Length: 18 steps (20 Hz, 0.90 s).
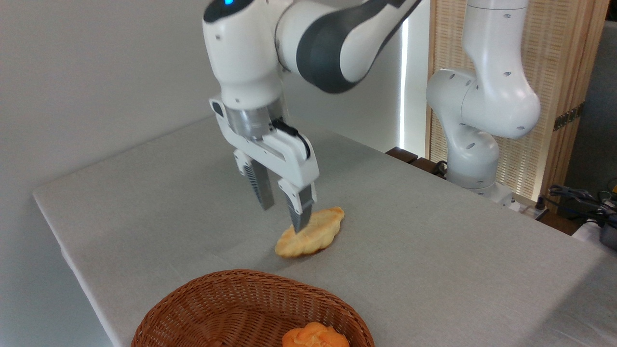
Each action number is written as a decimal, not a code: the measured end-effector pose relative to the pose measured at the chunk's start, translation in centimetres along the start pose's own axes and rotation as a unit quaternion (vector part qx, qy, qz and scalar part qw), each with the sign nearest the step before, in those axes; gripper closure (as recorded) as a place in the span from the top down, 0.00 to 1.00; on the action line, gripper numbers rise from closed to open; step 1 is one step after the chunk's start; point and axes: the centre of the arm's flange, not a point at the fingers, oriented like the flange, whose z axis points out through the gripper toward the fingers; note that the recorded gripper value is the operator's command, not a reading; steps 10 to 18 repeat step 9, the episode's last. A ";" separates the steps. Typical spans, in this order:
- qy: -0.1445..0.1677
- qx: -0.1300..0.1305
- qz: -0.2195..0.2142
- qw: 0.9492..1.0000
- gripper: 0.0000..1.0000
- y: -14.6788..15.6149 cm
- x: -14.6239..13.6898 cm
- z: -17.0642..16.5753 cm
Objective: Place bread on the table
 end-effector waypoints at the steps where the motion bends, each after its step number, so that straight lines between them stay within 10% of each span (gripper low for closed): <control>1: 0.007 0.005 -0.002 1.000 1.00 -0.1 0.2 -0.8; 18: 0.062 0.048 -0.023 0.997 1.00 -3.0 0.1 -6.3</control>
